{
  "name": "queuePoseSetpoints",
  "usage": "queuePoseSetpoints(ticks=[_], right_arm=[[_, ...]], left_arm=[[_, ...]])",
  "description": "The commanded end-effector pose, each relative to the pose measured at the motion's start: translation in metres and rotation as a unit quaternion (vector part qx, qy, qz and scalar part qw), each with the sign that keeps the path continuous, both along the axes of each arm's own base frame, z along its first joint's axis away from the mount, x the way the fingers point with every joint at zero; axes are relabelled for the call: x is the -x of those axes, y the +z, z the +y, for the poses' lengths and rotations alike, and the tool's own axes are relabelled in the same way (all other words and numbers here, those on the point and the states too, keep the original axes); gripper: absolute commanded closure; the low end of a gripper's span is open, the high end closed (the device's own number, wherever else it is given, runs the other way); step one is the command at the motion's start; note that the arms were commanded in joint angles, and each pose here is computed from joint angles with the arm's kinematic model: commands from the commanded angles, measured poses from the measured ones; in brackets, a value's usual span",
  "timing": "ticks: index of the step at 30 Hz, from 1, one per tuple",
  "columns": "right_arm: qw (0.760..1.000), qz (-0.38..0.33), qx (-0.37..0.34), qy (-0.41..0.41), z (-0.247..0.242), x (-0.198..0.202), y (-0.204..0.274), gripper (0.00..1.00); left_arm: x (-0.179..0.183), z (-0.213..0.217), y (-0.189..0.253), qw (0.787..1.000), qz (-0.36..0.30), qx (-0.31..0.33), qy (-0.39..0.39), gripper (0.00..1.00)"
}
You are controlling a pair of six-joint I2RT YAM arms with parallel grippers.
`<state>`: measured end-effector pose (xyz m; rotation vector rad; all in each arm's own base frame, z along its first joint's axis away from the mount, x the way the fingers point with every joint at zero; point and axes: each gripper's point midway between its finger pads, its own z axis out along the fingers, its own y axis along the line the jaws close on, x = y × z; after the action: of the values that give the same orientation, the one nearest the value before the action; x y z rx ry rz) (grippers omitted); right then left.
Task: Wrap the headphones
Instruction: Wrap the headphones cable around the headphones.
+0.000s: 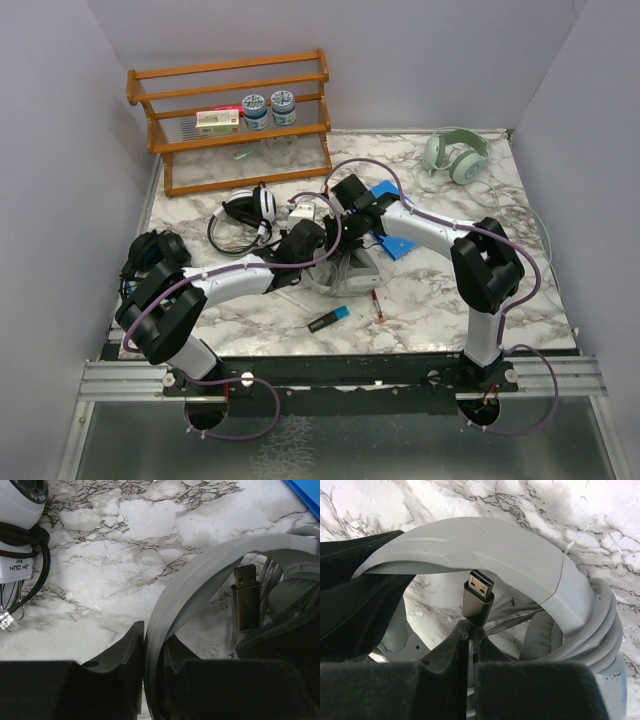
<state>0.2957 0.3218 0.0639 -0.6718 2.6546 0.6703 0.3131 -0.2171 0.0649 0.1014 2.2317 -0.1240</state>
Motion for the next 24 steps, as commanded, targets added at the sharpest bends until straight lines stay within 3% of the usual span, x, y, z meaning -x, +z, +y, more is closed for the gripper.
queuePoseSetpoints(ticks=[1,8,12,20,24], right_arm=[[0.998,0.027,0.049,0.007,-0.02,0.014,-0.008,0.92],[0.998,0.024,0.056,0.015,-0.021,0.013,-0.005,0.85],[0.998,0.016,0.063,0.012,-0.023,0.009,-0.002,0.75],[0.998,-0.03,0.059,-0.018,-0.018,-0.016,0.02,0.71],[0.997,-0.056,0.048,-0.028,-0.013,-0.028,0.037,0.63]], left_arm=[[-0.03,0.0,0.038,0.997,-0.064,0.028,0.032,0.83],[-0.038,-0.002,0.061,0.994,-0.103,0.019,0.013,0.83],[-0.042,-0.005,0.068,0.994,-0.112,0.014,0.005,0.83],[-0.032,-0.01,0.052,0.996,-0.082,0.029,-0.009,0.83],[-0.026,-0.014,0.041,0.998,-0.055,0.039,-0.01,0.83]])
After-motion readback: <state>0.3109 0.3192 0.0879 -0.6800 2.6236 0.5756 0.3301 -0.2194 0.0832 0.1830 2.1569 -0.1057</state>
